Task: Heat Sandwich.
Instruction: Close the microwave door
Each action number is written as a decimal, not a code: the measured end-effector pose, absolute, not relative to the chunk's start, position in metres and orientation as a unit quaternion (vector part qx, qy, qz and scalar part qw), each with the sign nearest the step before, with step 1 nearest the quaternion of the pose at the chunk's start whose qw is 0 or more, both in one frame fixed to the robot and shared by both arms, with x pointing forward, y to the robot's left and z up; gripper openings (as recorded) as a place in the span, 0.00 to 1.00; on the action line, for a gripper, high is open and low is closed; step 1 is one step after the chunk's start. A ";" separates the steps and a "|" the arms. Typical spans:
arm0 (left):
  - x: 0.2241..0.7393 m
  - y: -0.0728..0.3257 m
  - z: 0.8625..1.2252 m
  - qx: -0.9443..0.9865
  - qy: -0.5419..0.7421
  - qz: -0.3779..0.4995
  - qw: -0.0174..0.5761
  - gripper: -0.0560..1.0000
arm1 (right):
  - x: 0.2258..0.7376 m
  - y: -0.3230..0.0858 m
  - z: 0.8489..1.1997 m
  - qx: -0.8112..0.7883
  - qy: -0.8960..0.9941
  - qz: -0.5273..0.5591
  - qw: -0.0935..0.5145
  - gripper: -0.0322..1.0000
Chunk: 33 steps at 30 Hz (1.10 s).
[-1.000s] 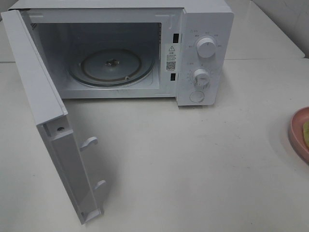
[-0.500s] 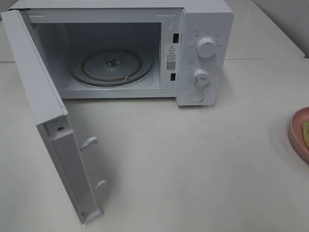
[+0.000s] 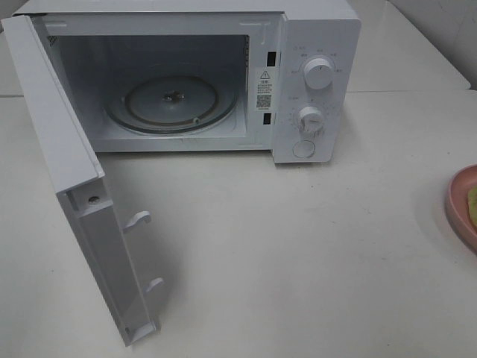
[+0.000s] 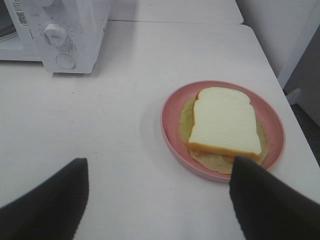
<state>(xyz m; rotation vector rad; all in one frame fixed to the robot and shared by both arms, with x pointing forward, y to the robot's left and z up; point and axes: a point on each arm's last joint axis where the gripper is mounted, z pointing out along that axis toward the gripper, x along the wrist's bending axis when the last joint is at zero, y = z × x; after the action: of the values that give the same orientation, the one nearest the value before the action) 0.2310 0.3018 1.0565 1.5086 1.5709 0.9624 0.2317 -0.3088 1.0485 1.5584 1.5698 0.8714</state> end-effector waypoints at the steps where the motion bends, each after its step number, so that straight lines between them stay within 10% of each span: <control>1: 0.231 0.302 1.057 0.588 0.613 0.375 0.371 0.97 | 0.232 -0.309 1.049 0.608 0.613 0.340 0.373 0.76; 22: 0.267 0.303 1.080 0.588 0.611 0.380 0.368 0.95 | 0.232 -0.309 1.049 0.608 0.613 0.340 0.373 0.74; 33: 0.330 0.304 1.079 0.605 0.626 0.354 0.342 0.46 | 0.232 -0.309 1.049 0.608 0.613 0.340 0.373 0.74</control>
<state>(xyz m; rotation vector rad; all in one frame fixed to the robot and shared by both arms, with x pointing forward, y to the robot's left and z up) 0.3302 0.3042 1.0786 1.5739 1.6262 0.9192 0.2317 -0.3088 1.0485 1.5584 1.5698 0.8714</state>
